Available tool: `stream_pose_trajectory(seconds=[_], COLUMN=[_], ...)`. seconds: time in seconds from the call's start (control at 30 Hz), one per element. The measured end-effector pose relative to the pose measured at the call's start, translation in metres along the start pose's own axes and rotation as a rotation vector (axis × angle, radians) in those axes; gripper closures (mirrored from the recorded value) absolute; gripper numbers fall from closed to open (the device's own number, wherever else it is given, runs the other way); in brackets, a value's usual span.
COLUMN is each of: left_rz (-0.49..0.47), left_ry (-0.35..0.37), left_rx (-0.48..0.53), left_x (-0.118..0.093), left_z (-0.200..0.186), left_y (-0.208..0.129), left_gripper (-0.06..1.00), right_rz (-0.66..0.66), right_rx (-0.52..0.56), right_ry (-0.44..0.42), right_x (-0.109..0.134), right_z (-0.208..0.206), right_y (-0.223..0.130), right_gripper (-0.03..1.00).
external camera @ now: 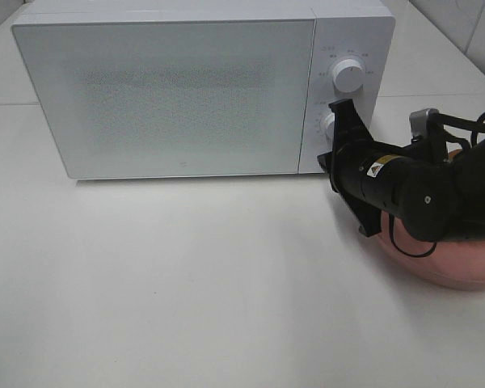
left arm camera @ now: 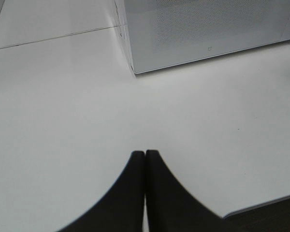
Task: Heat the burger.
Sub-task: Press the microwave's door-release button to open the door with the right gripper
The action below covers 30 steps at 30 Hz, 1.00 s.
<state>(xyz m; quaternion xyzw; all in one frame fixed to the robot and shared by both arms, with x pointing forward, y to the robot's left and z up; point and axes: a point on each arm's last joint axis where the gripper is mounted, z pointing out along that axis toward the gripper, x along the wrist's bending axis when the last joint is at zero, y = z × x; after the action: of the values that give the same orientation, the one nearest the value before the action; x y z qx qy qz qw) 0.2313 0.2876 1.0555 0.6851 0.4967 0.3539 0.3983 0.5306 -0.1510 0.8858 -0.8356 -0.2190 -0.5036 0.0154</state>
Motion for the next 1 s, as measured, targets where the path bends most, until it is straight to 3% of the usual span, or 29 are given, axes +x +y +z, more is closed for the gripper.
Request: stream_pose_trajectory(seconds=[0.4,1.0], left_rz=[0.0,0.0], left_ry=[0.0,0.0], left_rx=[0.0,0.0], left_x=[0.0,0.0], left_z=[0.0,0.0], left_y=[0.0,0.0], left_gripper=[0.94,0.94], right_rz=[0.04,0.091], right_rx=[-0.061,-0.163], right_ry=[0.036,-0.006], right_x=[0.002,-0.008], right_z=[0.028,0.042], right_y=[-0.001,0.005], right_gripper=[0.96,0.96])
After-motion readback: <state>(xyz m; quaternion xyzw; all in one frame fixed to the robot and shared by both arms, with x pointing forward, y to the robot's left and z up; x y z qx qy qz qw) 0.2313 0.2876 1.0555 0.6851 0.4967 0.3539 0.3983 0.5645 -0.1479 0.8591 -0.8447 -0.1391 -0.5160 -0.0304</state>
